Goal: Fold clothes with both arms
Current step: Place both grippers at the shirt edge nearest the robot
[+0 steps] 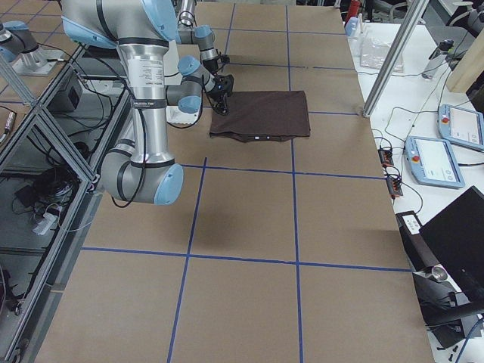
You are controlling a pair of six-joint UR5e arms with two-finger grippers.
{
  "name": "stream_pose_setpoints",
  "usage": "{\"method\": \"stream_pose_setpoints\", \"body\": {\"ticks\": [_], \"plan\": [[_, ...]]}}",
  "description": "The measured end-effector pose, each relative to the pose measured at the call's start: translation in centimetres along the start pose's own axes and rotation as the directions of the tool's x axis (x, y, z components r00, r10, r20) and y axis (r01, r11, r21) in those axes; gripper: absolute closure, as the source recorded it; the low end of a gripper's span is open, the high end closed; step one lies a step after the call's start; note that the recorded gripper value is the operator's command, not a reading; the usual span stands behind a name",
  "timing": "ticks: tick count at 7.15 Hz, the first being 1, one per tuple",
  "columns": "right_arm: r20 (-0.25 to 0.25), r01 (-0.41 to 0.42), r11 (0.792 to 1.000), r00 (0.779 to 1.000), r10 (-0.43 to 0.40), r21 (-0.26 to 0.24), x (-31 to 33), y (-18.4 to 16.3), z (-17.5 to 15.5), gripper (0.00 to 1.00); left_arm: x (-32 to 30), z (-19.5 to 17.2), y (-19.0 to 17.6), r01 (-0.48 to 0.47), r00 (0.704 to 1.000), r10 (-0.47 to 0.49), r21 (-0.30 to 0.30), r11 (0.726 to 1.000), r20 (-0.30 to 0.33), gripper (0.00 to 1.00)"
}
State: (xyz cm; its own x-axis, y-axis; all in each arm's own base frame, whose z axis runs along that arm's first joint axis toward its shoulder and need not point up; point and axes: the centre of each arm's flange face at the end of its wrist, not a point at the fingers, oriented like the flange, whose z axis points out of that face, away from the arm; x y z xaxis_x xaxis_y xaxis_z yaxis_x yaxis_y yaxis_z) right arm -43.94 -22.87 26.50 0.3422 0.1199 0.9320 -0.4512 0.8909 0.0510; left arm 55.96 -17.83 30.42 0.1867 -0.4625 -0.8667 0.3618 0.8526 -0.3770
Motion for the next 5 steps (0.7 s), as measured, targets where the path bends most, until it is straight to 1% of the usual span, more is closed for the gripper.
{"method": "stream_pose_setpoints", "body": {"ticks": [1,2,3,4,5], "plan": [[-0.018,-0.033,0.999,0.999,0.033,0.001,0.1,0.3,0.5,0.13,0.0,0.0,0.0,0.000,1.000,0.000,0.000,1.000,-0.001,1.00],[-0.053,-0.086,0.996,0.995,0.086,0.008,-0.4,0.6,1.1,0.16,0.2,0.0,0.1,0.000,1.000,0.000,-0.001,1.000,-0.004,1.00],[-0.113,-0.131,0.991,0.985,0.133,0.021,-1.6,1.0,1.9,0.16,0.6,-0.1,0.2,0.001,1.000,-0.002,-0.004,1.000,-0.011,1.00],[-0.186,-0.154,0.987,0.970,0.159,0.040,-1.9,1.5,3.1,0.16,0.9,-0.2,0.3,0.003,1.000,-0.003,-0.006,1.000,-0.016,1.00],[-0.242,-0.154,0.987,0.957,0.162,0.053,-1.5,2.2,4.6,0.16,1.0,-0.3,0.3,0.003,1.000,-0.003,-0.006,1.000,-0.019,1.00]]}}
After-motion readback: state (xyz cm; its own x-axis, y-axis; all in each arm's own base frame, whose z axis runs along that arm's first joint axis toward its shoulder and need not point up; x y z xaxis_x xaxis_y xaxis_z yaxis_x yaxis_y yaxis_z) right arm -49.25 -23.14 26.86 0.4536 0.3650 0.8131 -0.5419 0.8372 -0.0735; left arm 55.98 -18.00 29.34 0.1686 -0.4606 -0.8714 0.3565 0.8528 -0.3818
